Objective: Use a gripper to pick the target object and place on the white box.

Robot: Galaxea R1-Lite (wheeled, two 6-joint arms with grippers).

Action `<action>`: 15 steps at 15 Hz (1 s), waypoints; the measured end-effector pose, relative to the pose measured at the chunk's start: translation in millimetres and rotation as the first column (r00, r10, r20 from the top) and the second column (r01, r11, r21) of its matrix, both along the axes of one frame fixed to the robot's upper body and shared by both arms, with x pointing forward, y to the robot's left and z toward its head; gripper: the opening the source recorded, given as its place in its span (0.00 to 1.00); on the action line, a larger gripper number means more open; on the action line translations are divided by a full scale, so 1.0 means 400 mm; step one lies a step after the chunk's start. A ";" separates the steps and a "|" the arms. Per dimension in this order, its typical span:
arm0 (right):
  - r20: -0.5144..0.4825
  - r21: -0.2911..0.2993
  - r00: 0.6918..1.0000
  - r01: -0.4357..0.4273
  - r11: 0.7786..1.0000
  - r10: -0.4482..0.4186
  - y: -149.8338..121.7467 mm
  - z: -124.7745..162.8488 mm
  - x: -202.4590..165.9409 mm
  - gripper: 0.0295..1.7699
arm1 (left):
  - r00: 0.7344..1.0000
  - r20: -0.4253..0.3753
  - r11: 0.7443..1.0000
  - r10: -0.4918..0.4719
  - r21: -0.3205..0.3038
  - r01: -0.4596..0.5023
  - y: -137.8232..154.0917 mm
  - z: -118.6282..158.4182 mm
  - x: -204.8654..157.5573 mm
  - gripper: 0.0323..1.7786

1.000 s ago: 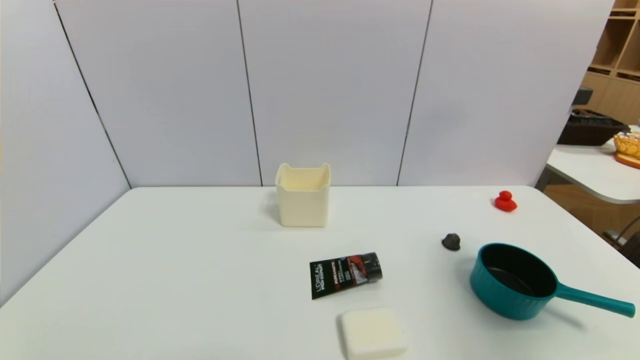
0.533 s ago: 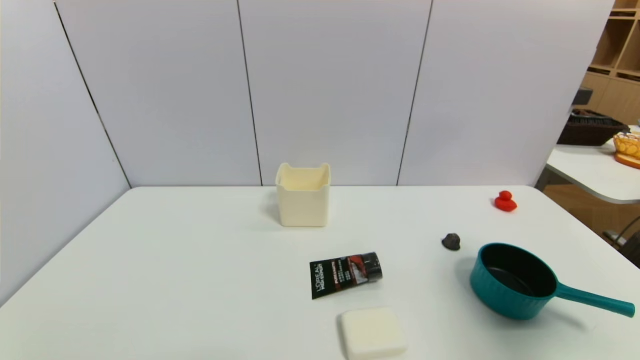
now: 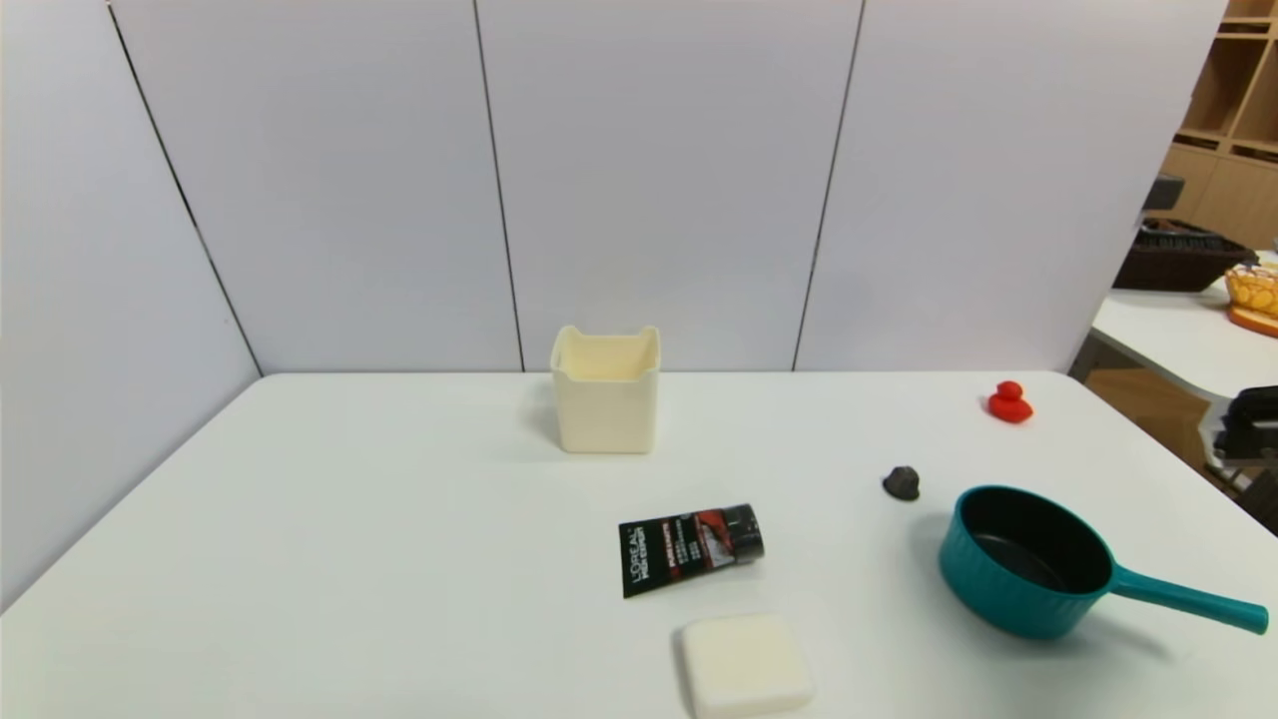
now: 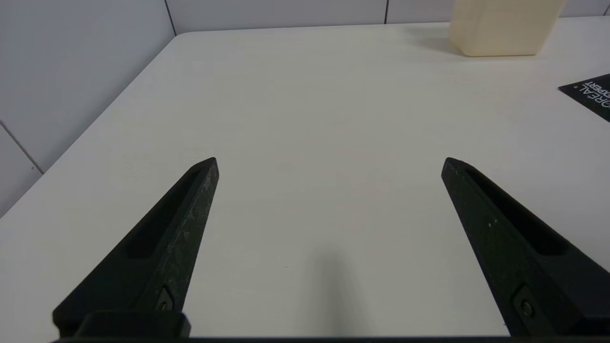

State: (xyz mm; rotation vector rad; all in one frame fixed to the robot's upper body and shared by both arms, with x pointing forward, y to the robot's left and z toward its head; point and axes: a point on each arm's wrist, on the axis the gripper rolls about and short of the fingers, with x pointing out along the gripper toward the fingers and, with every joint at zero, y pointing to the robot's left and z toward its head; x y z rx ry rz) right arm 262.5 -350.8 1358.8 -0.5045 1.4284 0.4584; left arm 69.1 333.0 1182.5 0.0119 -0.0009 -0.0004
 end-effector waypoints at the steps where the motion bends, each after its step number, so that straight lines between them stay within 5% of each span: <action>1: 0.036 -0.003 0.999 -0.009 1.000 0.009 0.006 -0.013 0.019 0.96 | 1.000 0.000 1.000 0.000 0.000 0.000 0.000 0.000 0.000 0.95; 4: 0.145 -0.004 0.989 0.001 1.000 -0.001 0.022 -0.039 0.074 0.96 | 1.000 0.000 1.000 0.000 0.000 0.000 0.000 0.000 0.000 0.95; 8: 0.233 -0.002 0.964 0.136 0.991 -0.132 0.023 -0.054 0.137 0.96 | 1.000 0.000 1.000 0.000 0.000 0.000 0.000 0.000 0.000 0.95; 15: 0.207 0.003 0.931 0.308 0.951 -0.302 0.014 -0.093 0.235 0.96 | 1.000 0.000 1.000 0.000 0.000 0.000 0.000 0.000 0.000 0.95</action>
